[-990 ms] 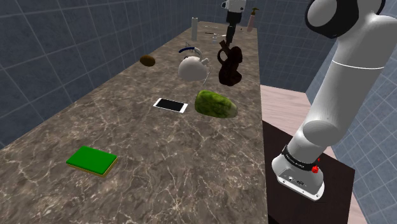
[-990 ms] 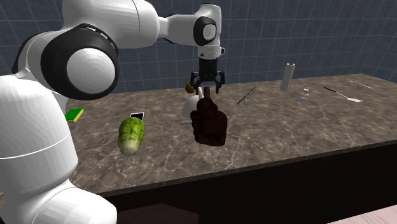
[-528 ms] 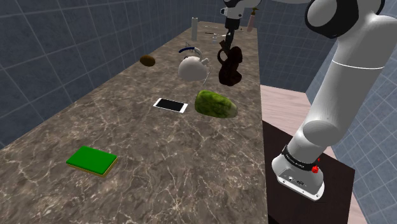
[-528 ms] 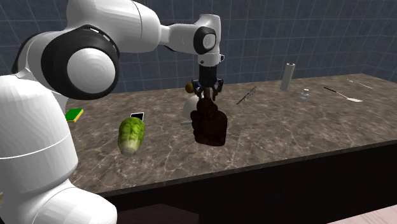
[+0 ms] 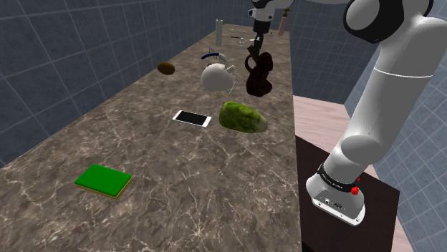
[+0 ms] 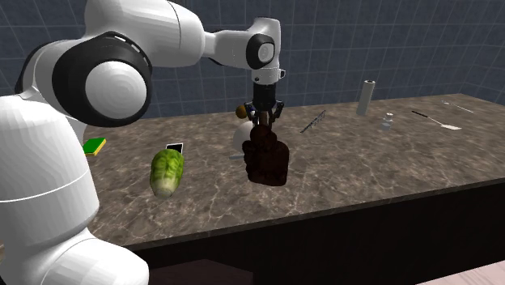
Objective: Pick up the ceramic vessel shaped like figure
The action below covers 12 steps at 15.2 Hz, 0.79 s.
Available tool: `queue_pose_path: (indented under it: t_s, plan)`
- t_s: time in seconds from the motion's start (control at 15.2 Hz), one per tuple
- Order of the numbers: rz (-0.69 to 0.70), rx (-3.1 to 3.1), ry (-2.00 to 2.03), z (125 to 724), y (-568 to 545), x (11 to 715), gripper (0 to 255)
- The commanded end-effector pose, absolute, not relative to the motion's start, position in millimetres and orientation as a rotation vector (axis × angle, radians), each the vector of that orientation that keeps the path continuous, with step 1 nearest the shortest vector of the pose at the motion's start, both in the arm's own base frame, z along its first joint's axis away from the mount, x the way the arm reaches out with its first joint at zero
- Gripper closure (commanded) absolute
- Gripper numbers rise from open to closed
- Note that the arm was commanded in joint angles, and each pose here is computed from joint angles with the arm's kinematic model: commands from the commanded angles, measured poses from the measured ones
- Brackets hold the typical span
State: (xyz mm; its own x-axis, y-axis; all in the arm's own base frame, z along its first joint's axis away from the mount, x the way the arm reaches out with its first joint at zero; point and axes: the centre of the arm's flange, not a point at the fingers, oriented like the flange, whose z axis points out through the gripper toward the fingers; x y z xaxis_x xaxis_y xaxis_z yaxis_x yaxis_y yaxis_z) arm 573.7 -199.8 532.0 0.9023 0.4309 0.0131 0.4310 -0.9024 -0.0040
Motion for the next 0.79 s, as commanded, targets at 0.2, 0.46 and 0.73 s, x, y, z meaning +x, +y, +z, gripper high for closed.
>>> queue_pose_path:
  t_s: [0.2,0.46,0.73]
  plan:
    - [-0.017,-3.058,-0.692,547,-200,574,255]
    - [-0.017,-3.058,-0.692,568,-200,574,255]
    - [-0.017,-3.058,-0.692,589,-200,574,255]
